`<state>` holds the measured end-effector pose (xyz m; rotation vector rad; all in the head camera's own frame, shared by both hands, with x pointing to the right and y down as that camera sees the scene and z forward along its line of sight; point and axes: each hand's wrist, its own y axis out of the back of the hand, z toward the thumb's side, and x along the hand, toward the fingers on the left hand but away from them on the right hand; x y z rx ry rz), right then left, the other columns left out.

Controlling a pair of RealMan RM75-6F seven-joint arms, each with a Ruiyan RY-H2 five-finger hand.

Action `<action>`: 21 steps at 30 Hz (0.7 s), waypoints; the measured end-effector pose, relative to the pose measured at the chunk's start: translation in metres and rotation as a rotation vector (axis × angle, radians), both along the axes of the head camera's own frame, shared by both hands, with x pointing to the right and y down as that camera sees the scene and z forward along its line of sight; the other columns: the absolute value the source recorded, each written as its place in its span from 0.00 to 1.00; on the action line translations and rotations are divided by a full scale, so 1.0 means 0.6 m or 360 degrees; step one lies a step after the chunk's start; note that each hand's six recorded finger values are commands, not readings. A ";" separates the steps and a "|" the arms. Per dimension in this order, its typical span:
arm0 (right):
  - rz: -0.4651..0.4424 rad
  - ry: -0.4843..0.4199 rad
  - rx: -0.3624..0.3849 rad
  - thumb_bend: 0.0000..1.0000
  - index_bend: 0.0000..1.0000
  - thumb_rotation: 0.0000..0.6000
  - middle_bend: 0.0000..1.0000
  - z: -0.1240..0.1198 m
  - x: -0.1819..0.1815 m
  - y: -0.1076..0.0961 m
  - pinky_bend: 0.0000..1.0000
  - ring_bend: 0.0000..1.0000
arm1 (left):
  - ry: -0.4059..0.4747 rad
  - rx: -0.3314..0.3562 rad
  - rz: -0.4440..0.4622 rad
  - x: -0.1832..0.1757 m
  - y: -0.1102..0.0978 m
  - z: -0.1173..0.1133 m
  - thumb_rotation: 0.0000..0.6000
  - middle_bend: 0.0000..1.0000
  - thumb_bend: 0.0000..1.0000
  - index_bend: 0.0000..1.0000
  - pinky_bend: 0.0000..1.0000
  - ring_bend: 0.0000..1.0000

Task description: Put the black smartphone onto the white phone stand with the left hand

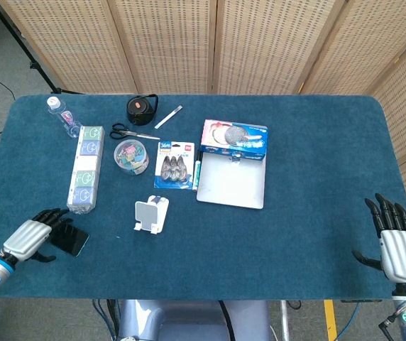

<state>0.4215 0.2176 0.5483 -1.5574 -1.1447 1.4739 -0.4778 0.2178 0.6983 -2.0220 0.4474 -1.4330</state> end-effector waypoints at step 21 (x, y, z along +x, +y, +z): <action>0.0012 -0.0010 -0.0017 0.00 0.00 1.00 0.00 0.000 0.004 0.001 0.00 0.00 | -0.0029 -0.0112 0.0104 0.027 0.005 0.014 1.00 0.21 0.15 0.37 0.31 0.18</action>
